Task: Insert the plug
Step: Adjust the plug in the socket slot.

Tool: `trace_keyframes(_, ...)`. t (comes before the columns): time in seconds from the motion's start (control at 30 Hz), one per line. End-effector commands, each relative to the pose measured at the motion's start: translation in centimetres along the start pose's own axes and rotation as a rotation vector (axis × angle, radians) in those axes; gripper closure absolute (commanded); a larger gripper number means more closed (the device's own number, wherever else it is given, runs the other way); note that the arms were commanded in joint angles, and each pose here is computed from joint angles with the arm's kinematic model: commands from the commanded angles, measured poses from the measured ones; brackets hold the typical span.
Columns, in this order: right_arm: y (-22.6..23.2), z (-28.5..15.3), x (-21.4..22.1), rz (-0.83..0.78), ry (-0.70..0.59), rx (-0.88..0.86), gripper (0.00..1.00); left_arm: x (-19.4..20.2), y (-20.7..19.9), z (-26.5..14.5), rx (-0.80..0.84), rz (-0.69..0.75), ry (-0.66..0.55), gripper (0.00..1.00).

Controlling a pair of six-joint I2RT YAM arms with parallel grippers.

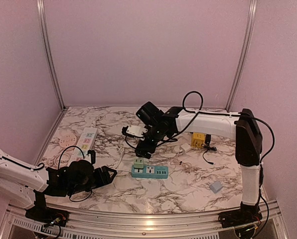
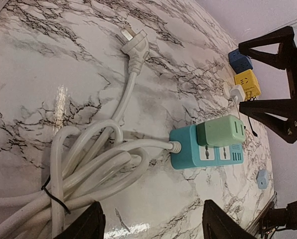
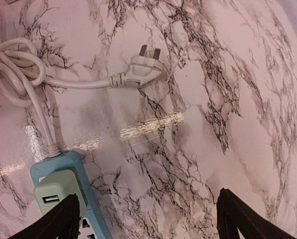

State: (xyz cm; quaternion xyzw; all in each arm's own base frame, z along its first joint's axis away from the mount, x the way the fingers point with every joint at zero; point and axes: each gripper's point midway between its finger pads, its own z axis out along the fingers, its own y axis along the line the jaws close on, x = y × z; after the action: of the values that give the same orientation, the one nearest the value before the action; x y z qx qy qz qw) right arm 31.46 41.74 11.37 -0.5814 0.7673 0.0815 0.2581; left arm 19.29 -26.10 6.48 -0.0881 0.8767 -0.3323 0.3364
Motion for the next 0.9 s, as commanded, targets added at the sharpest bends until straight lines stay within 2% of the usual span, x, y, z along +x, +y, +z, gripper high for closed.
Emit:
trace_keyframes(0.0, 0.7, 0.8, 0.3, 0.005, 0.007, -0.023, 0.1, -0.2, 0.3, -0.3, -0.001, 0.007, -0.019, 0.32)
trace_keyframes(0.27, 1.2, 1.7, 1.6, 0.007, 0.047, -0.036, 0.1, 0.0, 0.1, -0.1, 0.003, 0.007, -0.013, 0.32)
trace_keyframes(0.53, -0.7, -0.9, -0.3, 0.009, -0.016, 0.063, 0.1, -0.1, 0.3, -0.2, 0.0, 0.008, -0.016, 0.32)
trace_keyframes(0.87, 2.0, -3.3, -1.4, -0.056, -0.073, 0.0, 0.1, 0.0, 0.2, -0.2, 0.002, 0.006, -0.015, 0.32)
